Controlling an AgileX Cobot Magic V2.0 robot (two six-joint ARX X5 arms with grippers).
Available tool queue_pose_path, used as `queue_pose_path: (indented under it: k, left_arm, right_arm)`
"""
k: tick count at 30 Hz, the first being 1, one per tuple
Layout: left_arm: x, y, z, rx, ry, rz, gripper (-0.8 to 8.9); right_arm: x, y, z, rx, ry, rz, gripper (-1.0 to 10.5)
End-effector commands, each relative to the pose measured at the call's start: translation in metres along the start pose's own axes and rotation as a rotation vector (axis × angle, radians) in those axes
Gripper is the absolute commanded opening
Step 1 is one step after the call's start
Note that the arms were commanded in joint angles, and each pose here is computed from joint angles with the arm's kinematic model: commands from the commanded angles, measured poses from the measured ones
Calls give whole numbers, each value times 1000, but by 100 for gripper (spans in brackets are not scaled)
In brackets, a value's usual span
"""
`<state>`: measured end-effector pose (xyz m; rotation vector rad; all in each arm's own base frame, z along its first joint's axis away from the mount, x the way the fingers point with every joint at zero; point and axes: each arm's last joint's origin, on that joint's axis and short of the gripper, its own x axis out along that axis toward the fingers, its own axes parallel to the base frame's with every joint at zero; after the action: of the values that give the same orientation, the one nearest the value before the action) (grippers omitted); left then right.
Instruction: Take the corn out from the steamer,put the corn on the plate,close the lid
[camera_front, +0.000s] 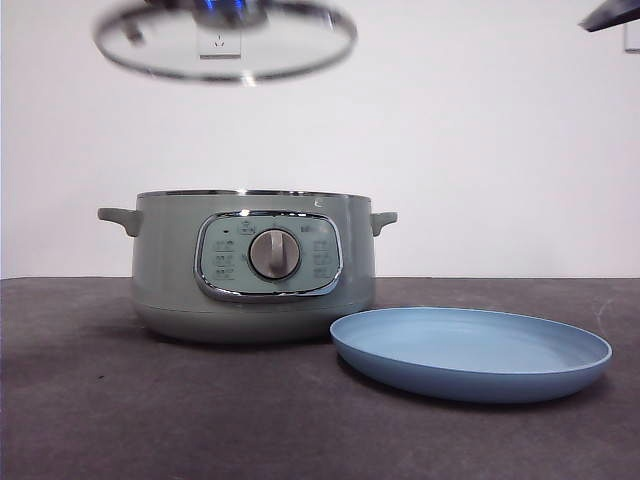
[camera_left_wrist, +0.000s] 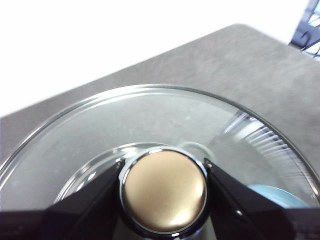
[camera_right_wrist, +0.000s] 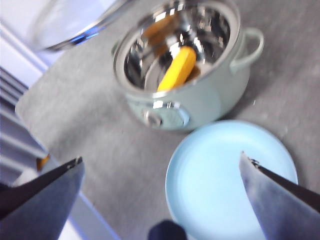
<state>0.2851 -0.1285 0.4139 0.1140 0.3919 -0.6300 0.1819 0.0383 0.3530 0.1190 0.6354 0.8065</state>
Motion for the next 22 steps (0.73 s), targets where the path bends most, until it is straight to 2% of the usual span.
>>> queue_pose_path:
  k: [1,8,17,22]
  left_arm:
    - [-40,-8,16,33,-102,4,-8]
    - [-117,-25,15,56,-132,18,-8]
    - [-178,-40,-5,69,-87,30,-8]
    - [-203,-45,-16,63,-63,64,-8]
  right_arm:
    - [7,-1,8,37,-41,14,537]
    - [42,3,25,21,-85,40,536]
    - [116,15,61,-2,16,42,536]
    - [165,23,88,-37,74,-16,536]
